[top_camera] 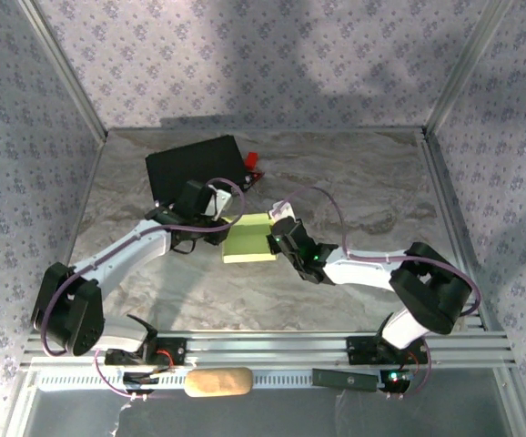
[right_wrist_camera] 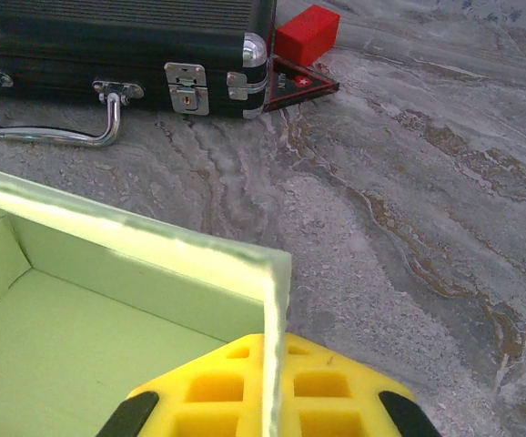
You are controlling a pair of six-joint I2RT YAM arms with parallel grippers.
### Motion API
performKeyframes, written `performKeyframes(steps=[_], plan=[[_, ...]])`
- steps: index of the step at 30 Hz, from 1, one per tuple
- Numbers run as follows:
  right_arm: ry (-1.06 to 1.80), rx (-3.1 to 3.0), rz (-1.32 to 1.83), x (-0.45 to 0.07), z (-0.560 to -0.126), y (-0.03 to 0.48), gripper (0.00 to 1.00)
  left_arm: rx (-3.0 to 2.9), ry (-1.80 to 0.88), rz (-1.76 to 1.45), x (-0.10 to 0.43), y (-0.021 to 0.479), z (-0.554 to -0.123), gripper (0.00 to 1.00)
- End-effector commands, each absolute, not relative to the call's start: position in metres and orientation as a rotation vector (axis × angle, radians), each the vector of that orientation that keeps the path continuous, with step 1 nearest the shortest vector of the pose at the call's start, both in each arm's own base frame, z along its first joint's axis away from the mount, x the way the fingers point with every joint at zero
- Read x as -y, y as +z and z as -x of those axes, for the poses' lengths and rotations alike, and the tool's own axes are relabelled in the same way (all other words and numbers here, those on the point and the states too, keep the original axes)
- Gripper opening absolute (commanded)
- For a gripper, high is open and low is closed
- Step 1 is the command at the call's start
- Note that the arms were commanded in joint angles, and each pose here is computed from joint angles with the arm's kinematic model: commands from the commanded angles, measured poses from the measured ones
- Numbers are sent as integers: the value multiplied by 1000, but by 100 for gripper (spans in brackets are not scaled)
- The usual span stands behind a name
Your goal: Fold the paper box
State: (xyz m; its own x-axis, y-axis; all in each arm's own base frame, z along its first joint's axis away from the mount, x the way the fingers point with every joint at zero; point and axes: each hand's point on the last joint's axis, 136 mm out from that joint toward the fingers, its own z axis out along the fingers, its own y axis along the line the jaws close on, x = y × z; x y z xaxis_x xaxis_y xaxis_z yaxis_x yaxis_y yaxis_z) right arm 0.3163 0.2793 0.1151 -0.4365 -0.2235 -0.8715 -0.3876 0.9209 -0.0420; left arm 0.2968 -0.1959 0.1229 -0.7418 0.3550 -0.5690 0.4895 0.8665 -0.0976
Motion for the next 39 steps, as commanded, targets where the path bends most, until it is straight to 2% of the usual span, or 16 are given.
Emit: performKeyframes(steps=[1, 8, 12, 30, 34, 39], plan=[[165, -2112, 500, -280, -308, 93, 0, -2454, -346, -538, 205, 136, -308, 23], [153, -2110, 472, -288, -307, 94, 0, -2470, -386, -348, 205, 132, -310, 8], [148, -2107, 431, -291, -307, 95, 0, -2455, -422, -233, 208, 137, -313, 8], [120, -2092, 300, -289, -300, 88, 0, -2412, -442, -193, 213, 122, -291, 7], [106, -2099, 291, -287, -294, 84, 5, -2398, -424, -190, 209, 119, -283, 7], [124, -2125, 242, -284, -289, 85, 5, -2390, -407, -190, 207, 111, -276, 7]])
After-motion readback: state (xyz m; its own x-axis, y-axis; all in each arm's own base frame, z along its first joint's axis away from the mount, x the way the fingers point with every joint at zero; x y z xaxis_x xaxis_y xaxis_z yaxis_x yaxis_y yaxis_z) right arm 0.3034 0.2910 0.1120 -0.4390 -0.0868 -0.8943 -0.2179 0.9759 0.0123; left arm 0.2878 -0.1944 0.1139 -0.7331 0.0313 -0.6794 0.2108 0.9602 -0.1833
